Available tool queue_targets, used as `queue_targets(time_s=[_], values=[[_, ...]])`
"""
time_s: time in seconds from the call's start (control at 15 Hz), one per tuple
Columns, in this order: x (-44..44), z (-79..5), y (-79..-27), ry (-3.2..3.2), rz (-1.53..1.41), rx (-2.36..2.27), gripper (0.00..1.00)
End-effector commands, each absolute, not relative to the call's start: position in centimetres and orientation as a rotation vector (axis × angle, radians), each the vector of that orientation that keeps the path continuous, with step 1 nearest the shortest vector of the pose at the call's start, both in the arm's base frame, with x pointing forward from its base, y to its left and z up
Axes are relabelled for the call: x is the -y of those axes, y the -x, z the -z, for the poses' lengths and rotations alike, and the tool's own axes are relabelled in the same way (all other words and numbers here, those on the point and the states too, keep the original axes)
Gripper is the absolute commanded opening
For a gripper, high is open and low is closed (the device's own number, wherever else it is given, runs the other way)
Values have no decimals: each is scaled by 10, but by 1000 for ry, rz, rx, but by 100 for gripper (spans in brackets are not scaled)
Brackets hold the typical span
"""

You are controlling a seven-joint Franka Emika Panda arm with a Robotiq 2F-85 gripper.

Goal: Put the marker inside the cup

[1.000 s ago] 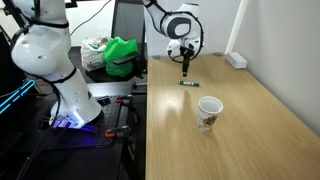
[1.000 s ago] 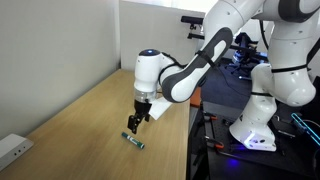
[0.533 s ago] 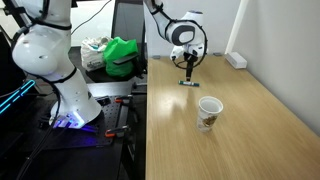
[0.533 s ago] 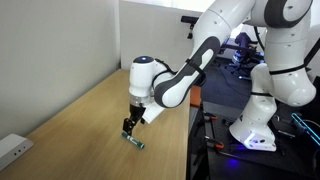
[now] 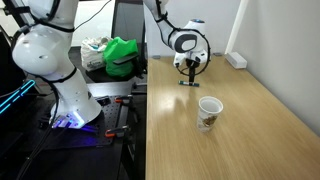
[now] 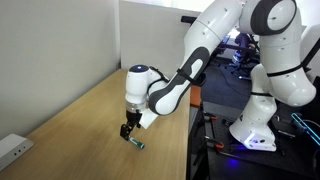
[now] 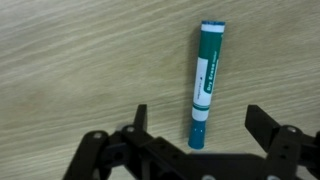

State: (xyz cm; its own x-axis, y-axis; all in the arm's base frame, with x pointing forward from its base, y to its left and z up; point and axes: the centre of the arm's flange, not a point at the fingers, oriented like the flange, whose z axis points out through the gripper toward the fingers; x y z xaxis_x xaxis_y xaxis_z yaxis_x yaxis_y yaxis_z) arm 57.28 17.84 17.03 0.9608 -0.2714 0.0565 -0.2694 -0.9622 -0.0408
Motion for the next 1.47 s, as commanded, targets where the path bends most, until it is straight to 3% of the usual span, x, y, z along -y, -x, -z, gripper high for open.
queue_targets(time_s=[0.0,0.2,0.33,0.47,0.6,0.87,1.2,1.27,1.33,1.4], values=[[-183,-160,-583,3064,103,-380,100],[-184,-155,-583,3067,92,-359,97],[-186,-153,-584,3067,91,-357,86],[-189,-152,-585,3069,91,-349,64],[-190,-152,-586,3069,90,-345,50],[-191,-151,-587,3069,89,-347,35],[-191,-150,-589,3067,88,-345,28],[-191,-150,-589,3068,90,-345,13],[-192,-151,-589,3068,91,-344,5],[-192,-152,-588,3070,92,-342,4]])
